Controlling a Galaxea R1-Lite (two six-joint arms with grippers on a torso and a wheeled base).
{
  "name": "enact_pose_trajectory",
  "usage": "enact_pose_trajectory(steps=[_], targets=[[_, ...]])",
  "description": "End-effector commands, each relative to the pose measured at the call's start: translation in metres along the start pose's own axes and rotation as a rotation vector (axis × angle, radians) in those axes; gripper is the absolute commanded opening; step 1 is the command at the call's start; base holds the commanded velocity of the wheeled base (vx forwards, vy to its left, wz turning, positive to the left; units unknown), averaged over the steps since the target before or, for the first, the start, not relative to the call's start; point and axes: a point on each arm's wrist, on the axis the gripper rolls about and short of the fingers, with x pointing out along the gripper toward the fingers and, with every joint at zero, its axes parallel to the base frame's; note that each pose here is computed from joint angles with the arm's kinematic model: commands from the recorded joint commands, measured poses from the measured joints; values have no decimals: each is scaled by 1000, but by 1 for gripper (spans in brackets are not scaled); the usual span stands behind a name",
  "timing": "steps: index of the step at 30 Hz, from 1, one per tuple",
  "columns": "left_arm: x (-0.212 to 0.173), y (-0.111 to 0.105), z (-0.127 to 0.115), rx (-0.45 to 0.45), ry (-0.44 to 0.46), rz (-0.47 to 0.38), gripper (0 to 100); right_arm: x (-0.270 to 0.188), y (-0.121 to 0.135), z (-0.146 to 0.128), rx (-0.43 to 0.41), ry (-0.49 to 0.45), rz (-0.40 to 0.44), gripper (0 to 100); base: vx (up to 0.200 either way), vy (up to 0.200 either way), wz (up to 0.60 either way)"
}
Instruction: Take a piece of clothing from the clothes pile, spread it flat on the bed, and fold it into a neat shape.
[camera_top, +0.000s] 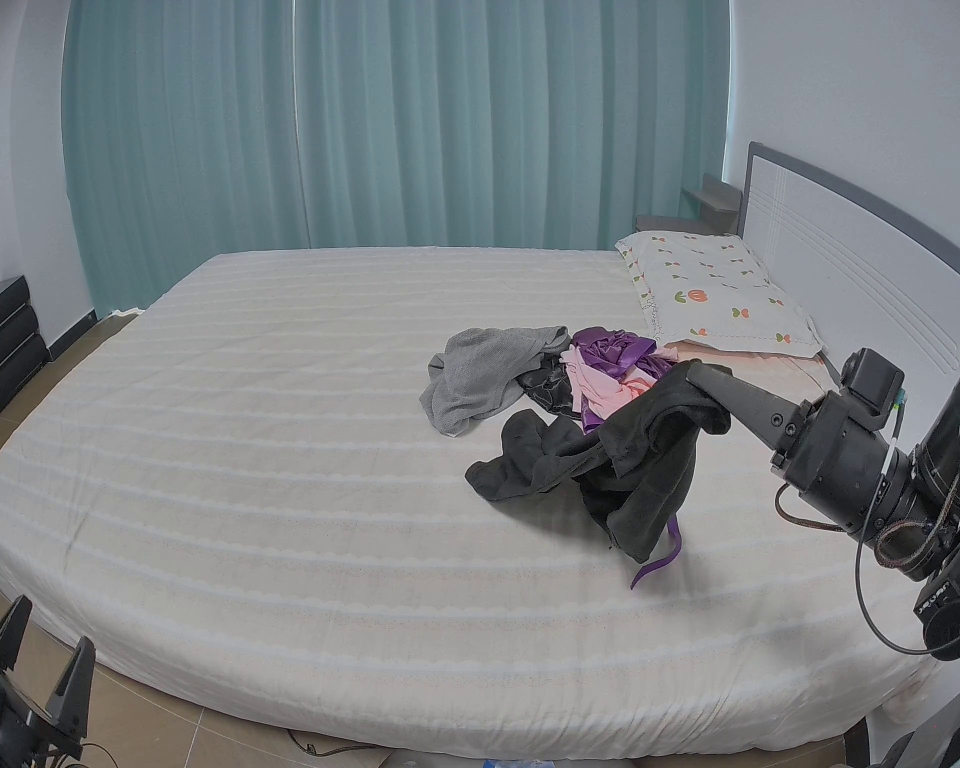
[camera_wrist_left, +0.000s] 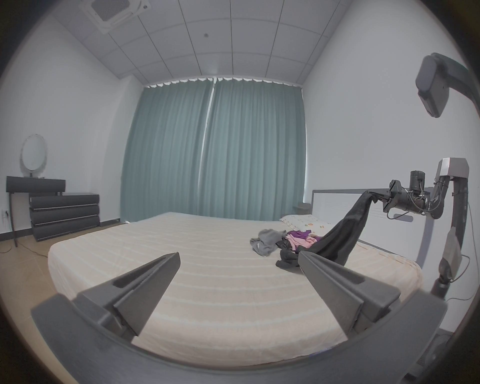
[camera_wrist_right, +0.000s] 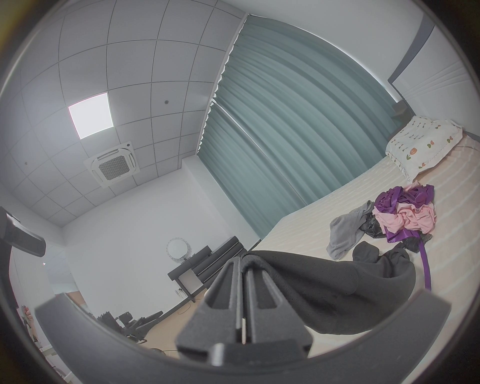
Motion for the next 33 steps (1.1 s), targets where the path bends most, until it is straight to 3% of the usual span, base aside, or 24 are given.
enact_pose_trajectory(steps=[1,8,12,15,21,24,27,29,33], targets=[[73,0,22,-41,308,-124,100,0,2,5,-8,-20,6,0,0,0,0],[127,-8,-2,-31,604,-230,100,4,3,7,1,25,-21,0,0,0,0],[147,-9,-11,-30,657,-235,100,6,0,4,5,40,-34,0,0,0,0],[183,-21,-36,-21,740,-281,100,8,0,3,7,46,-35,0,0,0,0],[215,-40,-69,12,785,-318,100,10,2,5,4,39,-22,0,0,0,0],[244,-66,-97,-5,799,-331,100,12,3,9,1,27,-16,0,0,0,0],[259,-82,-109,-11,781,-315,100,12,4,9,0,25,-13,0,0,0,0],[278,-104,-129,2,772,-303,100,12,4,8,1,26,-14,0,0,0,0],[302,-129,-147,11,749,-333,100,11,5,10,1,18,-13,0,0,0,0]])
